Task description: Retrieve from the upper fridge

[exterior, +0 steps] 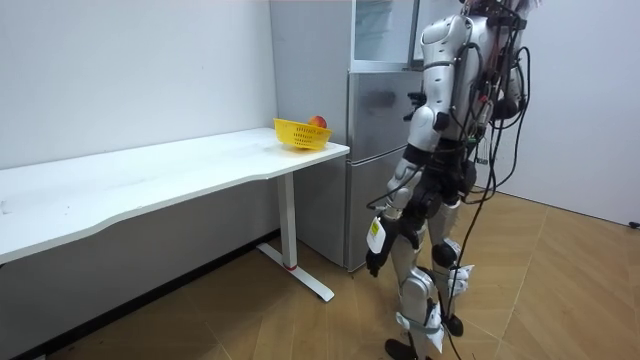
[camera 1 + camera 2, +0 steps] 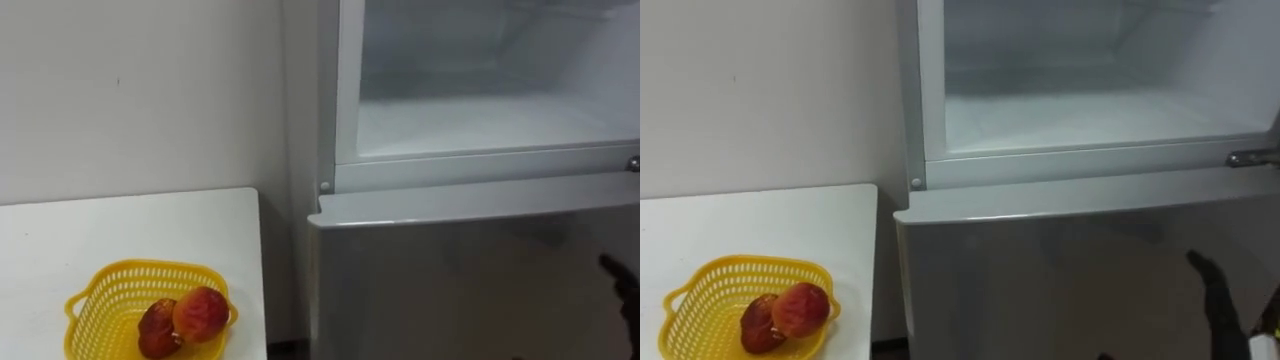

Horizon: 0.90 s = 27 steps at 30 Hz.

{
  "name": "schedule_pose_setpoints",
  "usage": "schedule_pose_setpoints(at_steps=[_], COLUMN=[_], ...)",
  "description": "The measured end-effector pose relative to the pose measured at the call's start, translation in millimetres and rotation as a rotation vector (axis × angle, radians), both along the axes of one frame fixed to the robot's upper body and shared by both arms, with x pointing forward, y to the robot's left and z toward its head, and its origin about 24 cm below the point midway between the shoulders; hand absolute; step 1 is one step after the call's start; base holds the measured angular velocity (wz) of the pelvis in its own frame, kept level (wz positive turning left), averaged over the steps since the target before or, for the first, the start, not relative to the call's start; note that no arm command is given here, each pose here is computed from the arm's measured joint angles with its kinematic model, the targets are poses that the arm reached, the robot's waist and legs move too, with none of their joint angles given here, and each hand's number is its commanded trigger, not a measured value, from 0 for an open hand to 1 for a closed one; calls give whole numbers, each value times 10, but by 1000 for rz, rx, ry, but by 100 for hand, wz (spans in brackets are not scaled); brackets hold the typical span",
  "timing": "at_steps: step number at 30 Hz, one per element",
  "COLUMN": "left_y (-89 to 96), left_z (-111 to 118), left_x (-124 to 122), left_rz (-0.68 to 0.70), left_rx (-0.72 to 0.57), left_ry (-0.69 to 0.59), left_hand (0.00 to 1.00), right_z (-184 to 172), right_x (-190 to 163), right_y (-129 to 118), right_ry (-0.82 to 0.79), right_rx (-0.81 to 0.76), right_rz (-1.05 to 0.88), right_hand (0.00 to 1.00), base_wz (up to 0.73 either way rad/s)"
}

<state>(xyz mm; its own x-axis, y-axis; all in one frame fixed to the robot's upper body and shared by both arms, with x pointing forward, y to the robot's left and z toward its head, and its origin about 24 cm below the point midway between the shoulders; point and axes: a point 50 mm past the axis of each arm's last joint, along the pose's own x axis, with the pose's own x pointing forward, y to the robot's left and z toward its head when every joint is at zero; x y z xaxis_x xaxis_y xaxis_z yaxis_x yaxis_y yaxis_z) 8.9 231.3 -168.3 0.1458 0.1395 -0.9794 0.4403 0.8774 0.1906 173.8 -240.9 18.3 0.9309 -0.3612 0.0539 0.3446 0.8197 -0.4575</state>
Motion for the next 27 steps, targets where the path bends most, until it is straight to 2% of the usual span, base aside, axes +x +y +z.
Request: schedule_pose_setpoints(at_steps=[8,13,19,23,27], left_y=[6,14,40,42,64], left_z=[12,19,25,37,39], left_x=[0,41,150,200,178], left_rz=[5,11,30,16,83], left_rx=[11,31,50,56,60], left_ry=[-4,-12,-21,-40,-44], left_hand=[0,0,0,0,0], right_z=[-475,-1041,-1520,-1663,-1768], right_x=[-196,-555,-889,-1107,-1286], right_y=[-139,-112,-108,-94,-62], right_ry=[238,521,825,964,1088], right_rx=[89,193,303,359,415], right_rz=[-89,-191,-247,-265,-258], right_hand=[0,0,0,0,0], base_wz=[2,5,6,6,2])
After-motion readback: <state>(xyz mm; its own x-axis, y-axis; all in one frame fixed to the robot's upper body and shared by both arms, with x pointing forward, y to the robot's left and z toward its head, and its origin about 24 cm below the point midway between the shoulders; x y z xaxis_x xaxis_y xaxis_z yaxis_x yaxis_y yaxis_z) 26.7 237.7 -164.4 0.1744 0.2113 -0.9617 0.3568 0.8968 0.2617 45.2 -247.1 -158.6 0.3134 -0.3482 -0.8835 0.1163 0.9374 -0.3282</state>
